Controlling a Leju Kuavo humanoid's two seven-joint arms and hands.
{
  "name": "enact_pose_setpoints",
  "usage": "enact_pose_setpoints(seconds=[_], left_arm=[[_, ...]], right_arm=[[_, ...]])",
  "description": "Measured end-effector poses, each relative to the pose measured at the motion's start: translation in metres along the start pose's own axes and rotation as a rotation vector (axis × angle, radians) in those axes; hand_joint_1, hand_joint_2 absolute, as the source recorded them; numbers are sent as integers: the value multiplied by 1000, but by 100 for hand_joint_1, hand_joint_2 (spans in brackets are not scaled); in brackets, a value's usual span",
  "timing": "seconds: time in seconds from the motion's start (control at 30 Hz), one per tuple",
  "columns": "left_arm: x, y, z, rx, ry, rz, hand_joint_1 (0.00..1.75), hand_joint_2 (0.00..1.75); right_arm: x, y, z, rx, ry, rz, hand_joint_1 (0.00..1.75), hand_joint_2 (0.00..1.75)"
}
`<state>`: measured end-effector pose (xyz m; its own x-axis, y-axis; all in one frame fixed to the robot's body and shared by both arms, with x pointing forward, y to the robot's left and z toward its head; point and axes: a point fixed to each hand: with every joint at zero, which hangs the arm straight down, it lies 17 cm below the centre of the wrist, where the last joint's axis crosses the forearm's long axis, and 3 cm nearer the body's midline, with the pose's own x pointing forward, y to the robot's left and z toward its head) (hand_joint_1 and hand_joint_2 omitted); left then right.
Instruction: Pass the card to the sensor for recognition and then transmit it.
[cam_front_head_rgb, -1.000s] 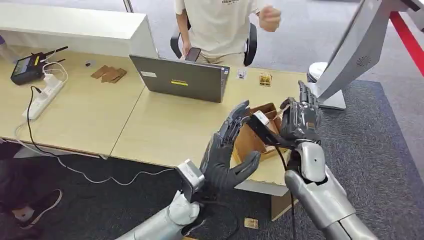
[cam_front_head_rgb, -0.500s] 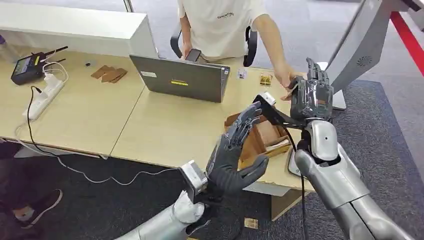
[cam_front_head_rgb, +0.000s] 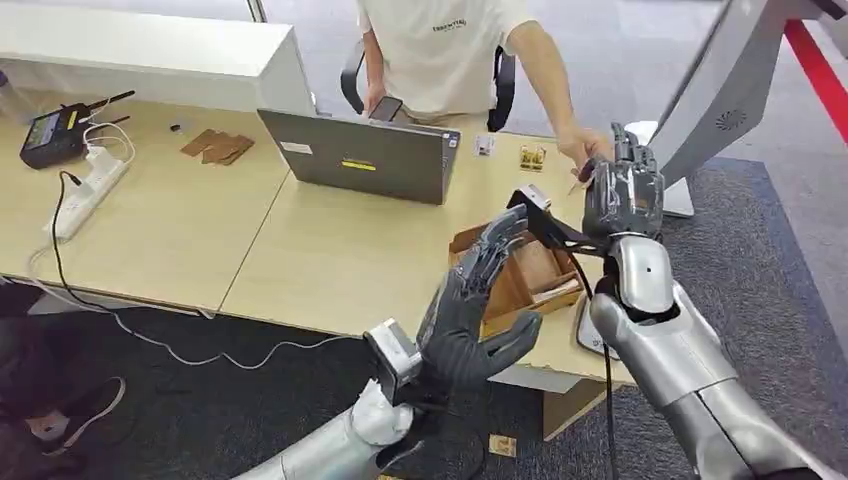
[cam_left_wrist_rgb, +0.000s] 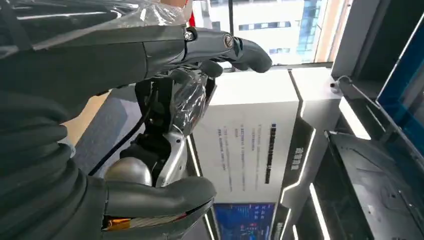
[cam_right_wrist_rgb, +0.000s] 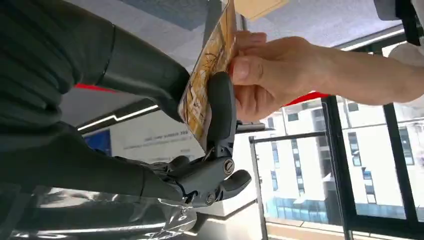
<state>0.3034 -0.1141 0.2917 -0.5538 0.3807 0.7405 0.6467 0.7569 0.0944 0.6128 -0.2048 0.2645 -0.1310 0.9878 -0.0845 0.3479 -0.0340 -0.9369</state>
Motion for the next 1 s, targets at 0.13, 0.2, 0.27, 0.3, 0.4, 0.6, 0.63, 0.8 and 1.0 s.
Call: enact_pose_setpoints(seconds=[0.13,0.2,0.27,0.3,0.4,0.6,0.63,0.8,1.0], left_arm=[[1,1,-2,-1,-5,5,0,175],[1,2,-2,3,-5,5,0,175],[1,3,-3,6,-2,5,0,175],[0,3,-3,8,1,4,0,175],[0,4,-3,11,3,1,0,175],[-1,1,-1,0,6,-15,0,175],[-1,1,0,0,6,-15,0,175],[-3,4,3,9,10,-35,0,175],[-5,14,7,39,20,-72,0,175]], right_arm=[[-4,3,-7,25,13,47,175,175],[-5,6,-10,37,26,61,175,175],[-7,11,-11,50,40,60,61,175],[-9,13,-11,57,47,58,0,175],[-12,19,-9,63,64,49,0,175],[-12,19,-11,44,77,11,0,175],[-11,18,-11,39,78,-3,0,175],[-8,12,-12,4,89,-142,0,175],[-11,22,-1,6,149,-386,0,175]])
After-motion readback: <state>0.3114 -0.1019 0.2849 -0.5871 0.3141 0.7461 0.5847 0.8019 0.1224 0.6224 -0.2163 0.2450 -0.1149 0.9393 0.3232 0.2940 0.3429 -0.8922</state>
